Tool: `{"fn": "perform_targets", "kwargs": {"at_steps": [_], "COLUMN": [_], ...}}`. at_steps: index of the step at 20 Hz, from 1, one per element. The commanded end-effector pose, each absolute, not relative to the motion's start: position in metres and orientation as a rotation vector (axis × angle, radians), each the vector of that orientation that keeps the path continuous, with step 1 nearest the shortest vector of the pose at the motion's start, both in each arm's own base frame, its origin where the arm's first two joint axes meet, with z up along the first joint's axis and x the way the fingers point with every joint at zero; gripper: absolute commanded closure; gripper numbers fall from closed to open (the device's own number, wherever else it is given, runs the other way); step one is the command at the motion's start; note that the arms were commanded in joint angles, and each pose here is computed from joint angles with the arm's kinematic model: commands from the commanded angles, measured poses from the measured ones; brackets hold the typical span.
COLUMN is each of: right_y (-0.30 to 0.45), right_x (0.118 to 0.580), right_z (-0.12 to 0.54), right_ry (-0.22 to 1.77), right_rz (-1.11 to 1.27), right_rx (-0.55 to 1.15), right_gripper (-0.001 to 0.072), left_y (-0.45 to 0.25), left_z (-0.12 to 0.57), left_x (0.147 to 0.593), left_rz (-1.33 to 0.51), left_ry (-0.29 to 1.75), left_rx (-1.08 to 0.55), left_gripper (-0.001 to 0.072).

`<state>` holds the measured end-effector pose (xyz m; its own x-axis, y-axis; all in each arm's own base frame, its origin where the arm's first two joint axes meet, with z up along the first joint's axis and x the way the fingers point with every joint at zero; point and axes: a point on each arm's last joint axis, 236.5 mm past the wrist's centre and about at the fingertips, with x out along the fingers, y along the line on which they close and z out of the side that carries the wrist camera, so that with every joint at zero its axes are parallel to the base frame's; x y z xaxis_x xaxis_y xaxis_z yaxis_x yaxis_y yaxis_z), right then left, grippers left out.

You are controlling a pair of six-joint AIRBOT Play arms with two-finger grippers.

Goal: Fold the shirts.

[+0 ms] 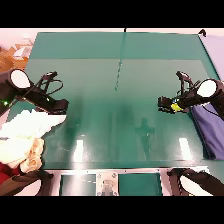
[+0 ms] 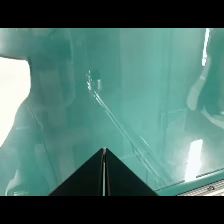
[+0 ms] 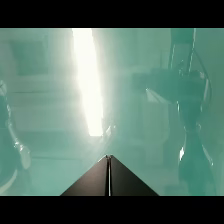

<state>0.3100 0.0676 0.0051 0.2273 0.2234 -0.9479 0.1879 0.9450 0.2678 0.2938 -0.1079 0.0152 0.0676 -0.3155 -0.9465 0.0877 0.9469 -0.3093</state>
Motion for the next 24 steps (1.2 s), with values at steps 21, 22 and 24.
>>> {"fn": "perform_targets", "kwargs": {"at_steps": [21, 22, 24], "right_y": [0.068, 0.068, 0.068], "right_x": [0.310, 0.310, 0.310], "right_z": [0.005, 0.005, 0.005], "right_ry": [1.350, 1.350, 1.350], "right_rz": [0.027, 0.027, 0.027], "right_rx": [0.359, 0.359, 0.359], "right_gripper": [0.0697, 0.0697, 0.0697], "left_y": [0.134, 0.135, 0.129], "left_z": [-0.084, -0.084, -0.078], "left_x": [0.280, 0.276, 0.270], "left_rz": [0.190, 0.167, 0.131], "left_ry": [1.419, 1.438, 1.481], "left_rx": [0.380, 0.404, 0.394], "left_gripper": [0.0685, 0.0686, 0.0687]}}
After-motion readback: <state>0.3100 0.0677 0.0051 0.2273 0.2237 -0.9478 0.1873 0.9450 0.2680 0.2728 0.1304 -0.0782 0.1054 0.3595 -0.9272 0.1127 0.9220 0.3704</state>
